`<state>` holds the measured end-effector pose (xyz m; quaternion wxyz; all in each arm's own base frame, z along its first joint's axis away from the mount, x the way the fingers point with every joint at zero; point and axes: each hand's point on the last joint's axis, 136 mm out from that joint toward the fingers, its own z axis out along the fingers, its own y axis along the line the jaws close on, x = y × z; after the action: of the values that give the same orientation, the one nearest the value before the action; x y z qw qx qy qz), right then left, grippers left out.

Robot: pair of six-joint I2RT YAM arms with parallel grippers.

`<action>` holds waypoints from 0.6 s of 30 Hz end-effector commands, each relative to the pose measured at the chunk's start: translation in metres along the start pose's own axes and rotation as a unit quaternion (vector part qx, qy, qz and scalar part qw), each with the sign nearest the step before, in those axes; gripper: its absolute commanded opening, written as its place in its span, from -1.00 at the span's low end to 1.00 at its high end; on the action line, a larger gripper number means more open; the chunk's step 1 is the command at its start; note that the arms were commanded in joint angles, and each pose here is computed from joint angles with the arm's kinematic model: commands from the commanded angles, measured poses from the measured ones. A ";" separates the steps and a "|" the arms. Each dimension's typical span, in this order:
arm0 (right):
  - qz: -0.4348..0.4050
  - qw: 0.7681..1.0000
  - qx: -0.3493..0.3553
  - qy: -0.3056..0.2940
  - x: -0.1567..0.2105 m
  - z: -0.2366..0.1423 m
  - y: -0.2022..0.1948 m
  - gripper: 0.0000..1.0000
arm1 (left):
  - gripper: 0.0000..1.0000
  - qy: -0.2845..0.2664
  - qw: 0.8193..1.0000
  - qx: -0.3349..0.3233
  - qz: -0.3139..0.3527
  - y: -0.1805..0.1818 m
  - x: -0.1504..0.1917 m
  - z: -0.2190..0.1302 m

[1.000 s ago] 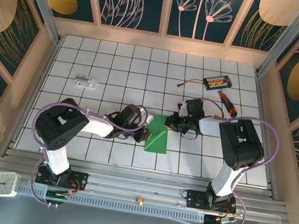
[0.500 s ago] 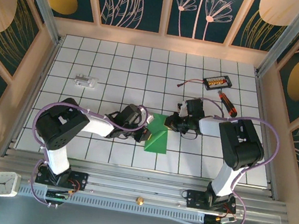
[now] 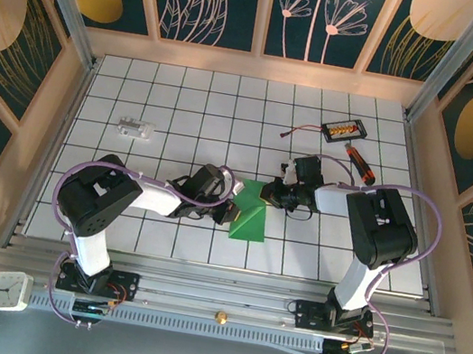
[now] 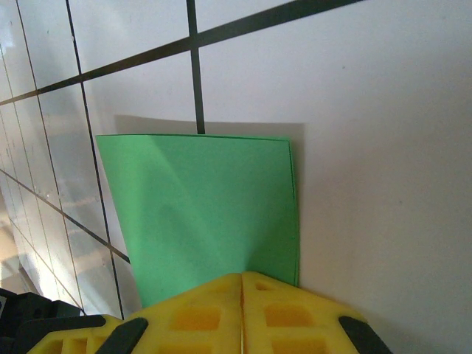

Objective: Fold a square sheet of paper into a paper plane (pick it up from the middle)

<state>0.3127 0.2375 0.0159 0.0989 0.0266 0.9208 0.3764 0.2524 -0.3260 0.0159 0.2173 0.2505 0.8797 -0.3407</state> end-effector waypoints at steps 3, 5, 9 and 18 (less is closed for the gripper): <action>-0.005 0.998 0.057 -0.003 -0.002 0.004 -0.025 -0.75 | -1.00 0.026 1.000 -0.016 0.006 0.011 0.012 0.005; -0.012 0.999 0.051 -0.011 -0.009 -0.001 -0.017 -0.72 | -1.00 0.032 0.999 -0.019 0.005 0.013 0.016 0.005; -0.029 0.998 0.040 -0.023 -0.020 -0.011 0.000 -0.67 | -1.00 0.040 0.999 -0.021 0.001 0.016 0.021 0.006; -0.039 0.997 0.024 -0.054 -0.022 -0.041 0.021 -0.64 | -1.00 0.052 0.998 -0.025 -0.001 0.018 0.026 0.009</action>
<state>0.3279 0.2263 0.0419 0.1388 0.0175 0.9282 0.3447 0.2537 -0.3286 0.0153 0.2176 0.2621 0.8768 -0.3393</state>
